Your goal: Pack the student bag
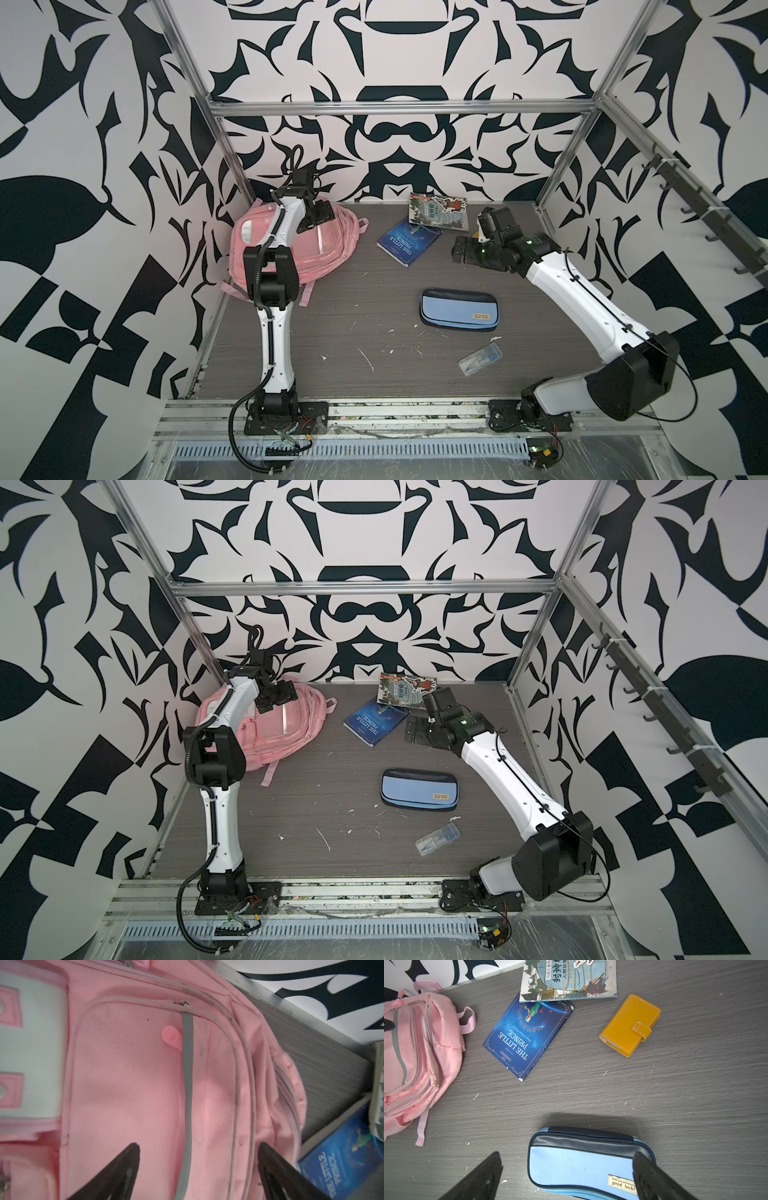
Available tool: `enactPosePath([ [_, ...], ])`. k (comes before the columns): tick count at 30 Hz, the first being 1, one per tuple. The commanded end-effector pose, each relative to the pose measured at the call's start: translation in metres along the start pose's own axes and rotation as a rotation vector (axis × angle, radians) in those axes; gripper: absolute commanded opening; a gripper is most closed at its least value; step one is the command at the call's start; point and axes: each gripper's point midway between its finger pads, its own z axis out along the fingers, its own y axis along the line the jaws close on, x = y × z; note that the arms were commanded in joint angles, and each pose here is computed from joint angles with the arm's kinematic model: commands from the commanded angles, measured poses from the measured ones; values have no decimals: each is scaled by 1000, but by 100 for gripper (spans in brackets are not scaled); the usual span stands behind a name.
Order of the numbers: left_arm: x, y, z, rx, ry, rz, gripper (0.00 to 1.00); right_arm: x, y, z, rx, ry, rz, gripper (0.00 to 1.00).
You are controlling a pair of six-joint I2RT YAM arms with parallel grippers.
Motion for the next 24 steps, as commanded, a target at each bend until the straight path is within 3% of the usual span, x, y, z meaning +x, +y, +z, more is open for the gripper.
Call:
enactPosePath([
  [1,20,6,18,-31,88,13,86,-15,9,-16,-26,-47,15,98],
  [6,29,-3,28,48,104,7,60,-19,10,-21,-13,-59,15,95],
  [8,38,-5,30,72,132,5,44,-19,11,-22,-14,-63,23,93],
  [11,55,-11,25,126,175,-1,25,-20,12,-26,-10,-76,29,90],
  [15,76,-20,7,218,180,-4,6,-23,10,-34,7,-97,27,85],
  [17,91,-22,-6,253,193,-2,0,-25,10,-40,6,-112,19,84],
  [24,178,-16,-52,296,264,-19,0,-18,24,-36,-38,-91,-23,81],
])
